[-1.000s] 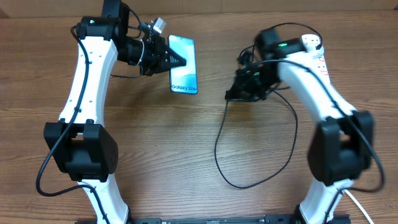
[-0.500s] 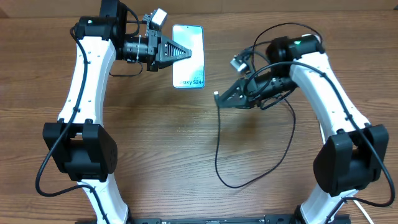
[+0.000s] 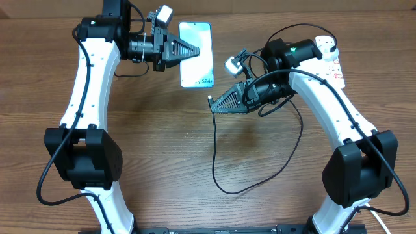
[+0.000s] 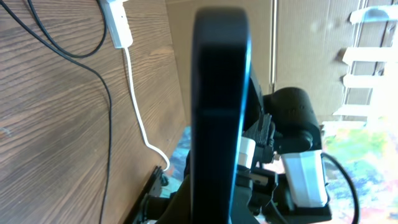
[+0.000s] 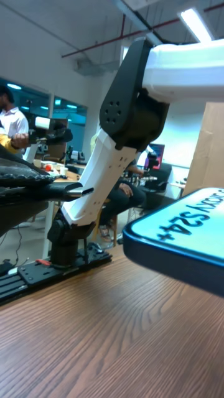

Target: Plug charger to phone and switch on socket

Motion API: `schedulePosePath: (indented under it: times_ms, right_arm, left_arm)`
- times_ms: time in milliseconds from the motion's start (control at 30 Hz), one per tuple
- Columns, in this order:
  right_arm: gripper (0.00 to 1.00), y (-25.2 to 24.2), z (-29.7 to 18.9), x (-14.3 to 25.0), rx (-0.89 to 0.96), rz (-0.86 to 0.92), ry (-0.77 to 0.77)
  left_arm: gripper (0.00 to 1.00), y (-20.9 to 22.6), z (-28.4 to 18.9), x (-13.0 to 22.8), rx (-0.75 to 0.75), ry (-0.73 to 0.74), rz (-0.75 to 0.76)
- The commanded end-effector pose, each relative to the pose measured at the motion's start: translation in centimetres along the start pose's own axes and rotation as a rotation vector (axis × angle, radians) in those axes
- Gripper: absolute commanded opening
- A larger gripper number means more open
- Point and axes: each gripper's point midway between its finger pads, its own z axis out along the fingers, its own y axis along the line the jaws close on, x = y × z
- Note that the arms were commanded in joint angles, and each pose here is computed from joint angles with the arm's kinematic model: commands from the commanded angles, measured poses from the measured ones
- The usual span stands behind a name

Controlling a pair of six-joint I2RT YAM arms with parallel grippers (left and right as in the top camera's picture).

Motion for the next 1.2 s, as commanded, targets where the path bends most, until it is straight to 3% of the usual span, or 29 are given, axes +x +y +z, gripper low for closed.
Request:
schedulePosePath:
  times_ms: [0,467,1167]
  right_arm:
    - [0.04,1.4,0.0,-0.5,-0.048,-0.032,-0.024]
    - [0.04,1.5,0.0,-1.8,-0.073,-0.027,-0.042]
    - [0.04,1.5,1.4,-2.5,-0.078,-0.009,-0.009]
  left_arm:
    - [0.04,-1.1,-0.3,-0.2,0.056,0.002,-0.062]
    - [0.04,-2.0,-0.3,-0.1,0.111,0.018,-0.091]
    - [0.04,-1.0,0.1,-0.8,0.041,-0.004,-0.082]
